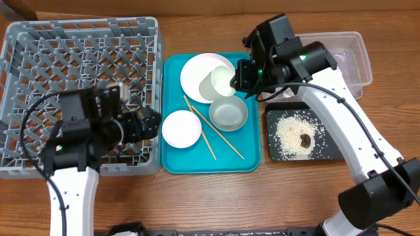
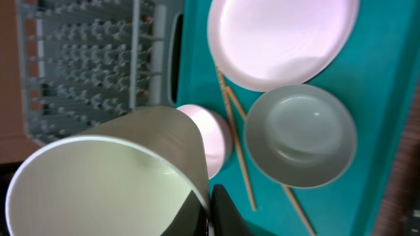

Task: Sort waste into correct bins and load items into the dishwasher
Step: 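Grasp the pink-white cup with the right gripper and lift it, then hand the cup from the right gripper to the left gripper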

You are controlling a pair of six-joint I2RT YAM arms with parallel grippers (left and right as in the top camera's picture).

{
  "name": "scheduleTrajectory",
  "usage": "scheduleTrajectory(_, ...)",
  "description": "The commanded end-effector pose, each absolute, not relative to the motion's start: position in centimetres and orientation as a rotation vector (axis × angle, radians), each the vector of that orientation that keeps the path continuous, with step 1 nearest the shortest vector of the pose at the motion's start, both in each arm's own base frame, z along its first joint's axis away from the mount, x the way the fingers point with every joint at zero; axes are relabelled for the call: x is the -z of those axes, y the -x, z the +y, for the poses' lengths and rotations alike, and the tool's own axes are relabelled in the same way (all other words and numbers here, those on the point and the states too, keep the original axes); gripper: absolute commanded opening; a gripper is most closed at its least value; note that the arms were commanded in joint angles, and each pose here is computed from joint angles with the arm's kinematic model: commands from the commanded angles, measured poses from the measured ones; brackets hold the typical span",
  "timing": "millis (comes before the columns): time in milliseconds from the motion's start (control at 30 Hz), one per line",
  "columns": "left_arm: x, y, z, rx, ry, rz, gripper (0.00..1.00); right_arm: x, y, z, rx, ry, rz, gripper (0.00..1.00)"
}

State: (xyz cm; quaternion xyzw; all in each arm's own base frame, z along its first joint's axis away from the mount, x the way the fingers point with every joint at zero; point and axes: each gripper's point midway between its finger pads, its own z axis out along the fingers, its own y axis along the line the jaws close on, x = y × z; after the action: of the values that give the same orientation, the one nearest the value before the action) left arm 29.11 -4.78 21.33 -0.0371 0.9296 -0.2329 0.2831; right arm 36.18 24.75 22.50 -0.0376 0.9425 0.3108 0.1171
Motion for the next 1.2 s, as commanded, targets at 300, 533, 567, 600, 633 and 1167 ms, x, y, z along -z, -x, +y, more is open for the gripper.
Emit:
scheduleTrajectory(300, -26.6, -30.3, -15.0, 1.18, -0.457, 2.152, 1.0, -26.9, -31.5, 29.3, -1.546, 0.296, 2.7, 0.04)
scheduleTrajectory(533, -29.7, -29.7, -16.4, 1.294, -0.61, 1.959, 1.0, -29.6, -30.0, 30.4, -1.804, 0.395, 2.6, 0.04)
scheduleTrajectory(567, -29.9, -29.6, -16.4, 1.302, -0.623, 1.943, 1.0, -29.6, -30.0, 30.4, -1.806, 0.398, 2.597, 0.04)
scheduleTrajectory(600, -30.2, -29.5, -16.5, 1.312, -0.635, 1.928, 1.0, -29.7, -30.0, 30.4, -1.811, 0.399, 2.595, 0.04)
scheduleTrajectory(633, -30.3, -29.5, -16.6, 1.318, -0.642, 1.919, 0.98, -29.7, -29.9, 30.4, -1.815, 0.4, 2.594, 0.04)
scheduleTrajectory(1167, -30.8, -29.6, -16.6, 1.316, -0.664, 1.888, 0.63, -30.6, -29.4, 30.6, -1.896, 0.43, 2.561, 0.04)
